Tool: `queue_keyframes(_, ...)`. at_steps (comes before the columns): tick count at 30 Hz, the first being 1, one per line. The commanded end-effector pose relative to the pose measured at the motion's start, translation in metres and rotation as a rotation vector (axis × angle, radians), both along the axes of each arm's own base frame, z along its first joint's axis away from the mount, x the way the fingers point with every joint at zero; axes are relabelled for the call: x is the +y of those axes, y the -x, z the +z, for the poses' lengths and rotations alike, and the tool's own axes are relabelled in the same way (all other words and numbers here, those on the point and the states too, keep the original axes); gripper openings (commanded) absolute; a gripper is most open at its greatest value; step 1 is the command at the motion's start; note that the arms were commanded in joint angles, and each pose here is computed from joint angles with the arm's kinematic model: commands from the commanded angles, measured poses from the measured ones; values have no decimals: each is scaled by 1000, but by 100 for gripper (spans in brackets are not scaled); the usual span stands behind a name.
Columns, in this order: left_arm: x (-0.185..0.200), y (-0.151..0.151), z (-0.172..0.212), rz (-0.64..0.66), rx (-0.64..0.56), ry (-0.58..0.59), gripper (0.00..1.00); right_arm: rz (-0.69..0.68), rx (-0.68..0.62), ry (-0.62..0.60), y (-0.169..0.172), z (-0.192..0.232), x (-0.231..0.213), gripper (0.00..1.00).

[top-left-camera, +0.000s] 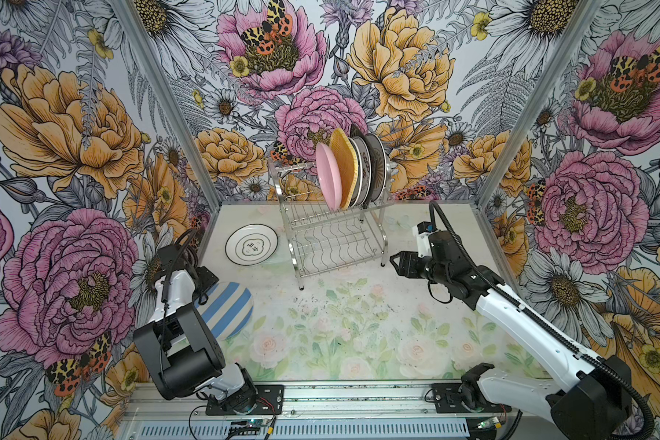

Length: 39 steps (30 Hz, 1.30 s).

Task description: Load the plates into the dish rack

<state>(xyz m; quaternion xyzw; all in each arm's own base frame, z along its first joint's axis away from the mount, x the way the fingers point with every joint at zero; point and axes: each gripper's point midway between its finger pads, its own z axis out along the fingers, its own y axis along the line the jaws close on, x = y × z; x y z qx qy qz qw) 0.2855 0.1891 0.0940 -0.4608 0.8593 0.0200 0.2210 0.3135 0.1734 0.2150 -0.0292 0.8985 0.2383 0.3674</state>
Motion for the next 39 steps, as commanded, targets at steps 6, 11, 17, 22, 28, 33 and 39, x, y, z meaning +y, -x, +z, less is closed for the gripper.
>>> queue_keyframes(6, 24, -12, -23, 24, -49, 85, 87, 5, -26, -12, -2, 5, 0, 70)
queue_keyframes(11, 31, -26, -38, -13, -37, 98, 86, -1, -25, -13, -1, 4, -3, 70)
queue_keyframes(17, 34, -42, -37, -42, -75, 90, 83, -6, -17, -14, 0, 1, -6, 70)
queue_keyframes(22, 32, -53, -25, -71, -100, 64, 82, -12, -16, -16, -1, 1, -8, 70)
queue_keyframes(28, 36, -60, -35, -73, -77, 68, 80, -6, -16, -20, -2, 2, -7, 70)
queue_keyframes(33, 35, -63, -42, -86, -57, 69, 79, -14, -21, -23, -1, 4, -9, 70)
queue_keyframes(39, 36, -57, -52, -76, -21, 66, 78, -13, -21, -27, 0, 4, -9, 70)
